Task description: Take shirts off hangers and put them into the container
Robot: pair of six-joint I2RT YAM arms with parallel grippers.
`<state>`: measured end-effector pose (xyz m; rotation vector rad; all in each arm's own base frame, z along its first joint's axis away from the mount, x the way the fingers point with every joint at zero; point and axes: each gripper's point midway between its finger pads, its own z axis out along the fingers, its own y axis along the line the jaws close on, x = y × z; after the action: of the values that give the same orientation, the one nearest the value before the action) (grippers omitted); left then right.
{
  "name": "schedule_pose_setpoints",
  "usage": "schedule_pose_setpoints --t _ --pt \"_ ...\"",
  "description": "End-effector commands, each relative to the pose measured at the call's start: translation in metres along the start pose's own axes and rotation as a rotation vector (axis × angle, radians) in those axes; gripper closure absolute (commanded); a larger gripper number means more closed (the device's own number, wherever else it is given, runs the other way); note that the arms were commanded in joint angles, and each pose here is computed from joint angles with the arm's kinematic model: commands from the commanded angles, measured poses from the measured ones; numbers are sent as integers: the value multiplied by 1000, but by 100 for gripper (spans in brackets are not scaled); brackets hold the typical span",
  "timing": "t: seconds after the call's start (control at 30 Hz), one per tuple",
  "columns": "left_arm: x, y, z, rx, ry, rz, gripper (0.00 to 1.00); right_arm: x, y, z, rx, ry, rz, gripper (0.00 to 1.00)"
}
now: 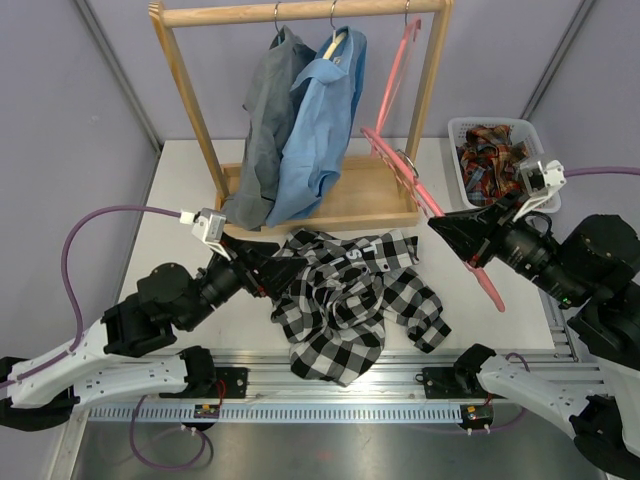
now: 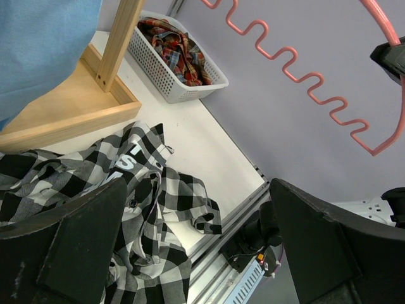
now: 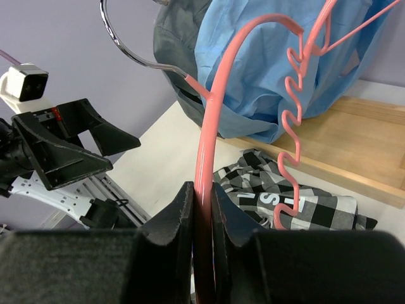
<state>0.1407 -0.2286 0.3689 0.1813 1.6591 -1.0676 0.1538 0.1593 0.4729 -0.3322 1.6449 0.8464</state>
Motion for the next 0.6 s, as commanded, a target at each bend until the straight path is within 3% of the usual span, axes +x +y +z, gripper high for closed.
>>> schedule_pose_setpoints --t 0.0,0.2,0.57 --pt "-10 -7 0 20 -32 -25 1 -34 15 -11 -62 -143 -30 100" --pt "-9 -7 0 19 -31 -25 1 -38 31 -26 -149 -156 -42 100" --pt "-9 -4 -2 14 -34 -32 1 -48 31 -37 -138 -202 -32 100"
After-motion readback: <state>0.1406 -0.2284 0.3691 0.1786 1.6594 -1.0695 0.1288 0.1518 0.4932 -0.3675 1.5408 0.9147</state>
